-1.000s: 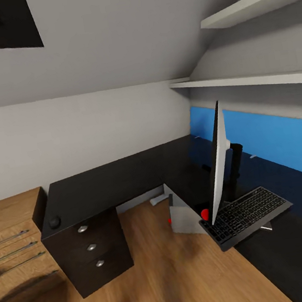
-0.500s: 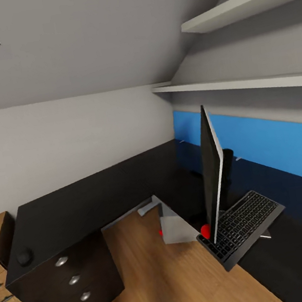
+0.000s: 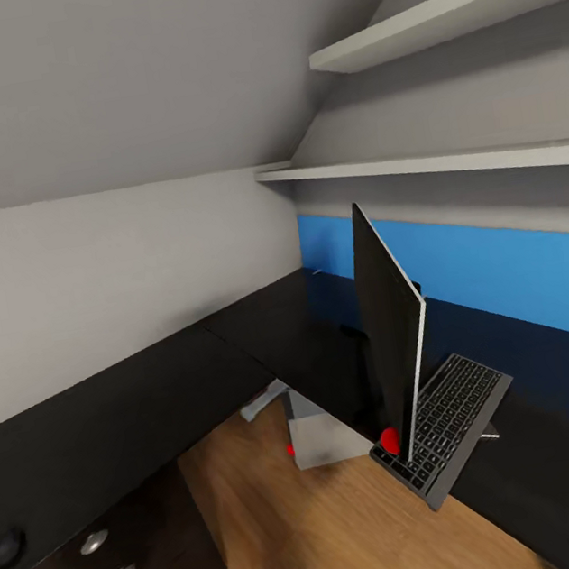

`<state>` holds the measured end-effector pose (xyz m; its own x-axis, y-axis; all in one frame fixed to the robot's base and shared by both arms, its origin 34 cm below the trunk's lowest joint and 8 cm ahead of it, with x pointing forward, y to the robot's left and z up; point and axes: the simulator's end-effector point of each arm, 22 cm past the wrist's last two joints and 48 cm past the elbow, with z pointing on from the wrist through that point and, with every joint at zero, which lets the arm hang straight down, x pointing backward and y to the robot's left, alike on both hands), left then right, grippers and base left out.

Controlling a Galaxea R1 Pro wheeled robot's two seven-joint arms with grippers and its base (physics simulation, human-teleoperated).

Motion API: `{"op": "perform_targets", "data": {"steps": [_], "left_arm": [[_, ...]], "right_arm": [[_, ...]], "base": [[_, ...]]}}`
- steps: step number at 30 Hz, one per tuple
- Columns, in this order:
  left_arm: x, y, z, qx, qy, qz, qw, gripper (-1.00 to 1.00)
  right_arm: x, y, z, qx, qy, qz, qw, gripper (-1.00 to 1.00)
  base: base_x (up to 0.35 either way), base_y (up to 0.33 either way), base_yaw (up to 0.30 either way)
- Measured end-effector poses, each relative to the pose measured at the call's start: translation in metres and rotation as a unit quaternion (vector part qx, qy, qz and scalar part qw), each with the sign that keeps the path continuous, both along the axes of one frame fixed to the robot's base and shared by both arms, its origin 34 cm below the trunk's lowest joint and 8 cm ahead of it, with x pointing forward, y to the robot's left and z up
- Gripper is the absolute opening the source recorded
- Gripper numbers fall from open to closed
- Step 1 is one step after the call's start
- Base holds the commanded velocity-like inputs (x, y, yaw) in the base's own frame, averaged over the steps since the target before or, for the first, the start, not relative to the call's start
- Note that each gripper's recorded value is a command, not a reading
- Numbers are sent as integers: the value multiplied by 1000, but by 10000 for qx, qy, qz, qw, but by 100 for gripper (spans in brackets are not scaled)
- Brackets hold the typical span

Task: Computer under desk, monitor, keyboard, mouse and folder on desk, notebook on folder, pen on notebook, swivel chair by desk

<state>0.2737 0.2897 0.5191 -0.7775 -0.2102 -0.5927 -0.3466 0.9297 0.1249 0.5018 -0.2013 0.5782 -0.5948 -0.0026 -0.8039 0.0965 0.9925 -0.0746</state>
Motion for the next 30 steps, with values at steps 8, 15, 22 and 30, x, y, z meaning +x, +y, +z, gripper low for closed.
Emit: {"op": "perform_targets", "data": {"steps": [8,15,22,30], "left_arm": [[0,-1,0,-8,7,-2,10000,100],[1,0,0,-8,-4,-2,10000,100],[1,0,0,-4,-10,-3,10000,100],[0,0,0,-7,10,-2,10000,100]], "right_arm": [[1,0,1,1,-21,11,10000,100],[2,1,3,1,-39,14,10000,100],[2,2,3,12,-44,17,10000,100],[2,3,3,10,-46,37,10000,100]], "base": [[4,4,-277],[0,0,-274],[0,0,-81],[0,0,-6]]}}
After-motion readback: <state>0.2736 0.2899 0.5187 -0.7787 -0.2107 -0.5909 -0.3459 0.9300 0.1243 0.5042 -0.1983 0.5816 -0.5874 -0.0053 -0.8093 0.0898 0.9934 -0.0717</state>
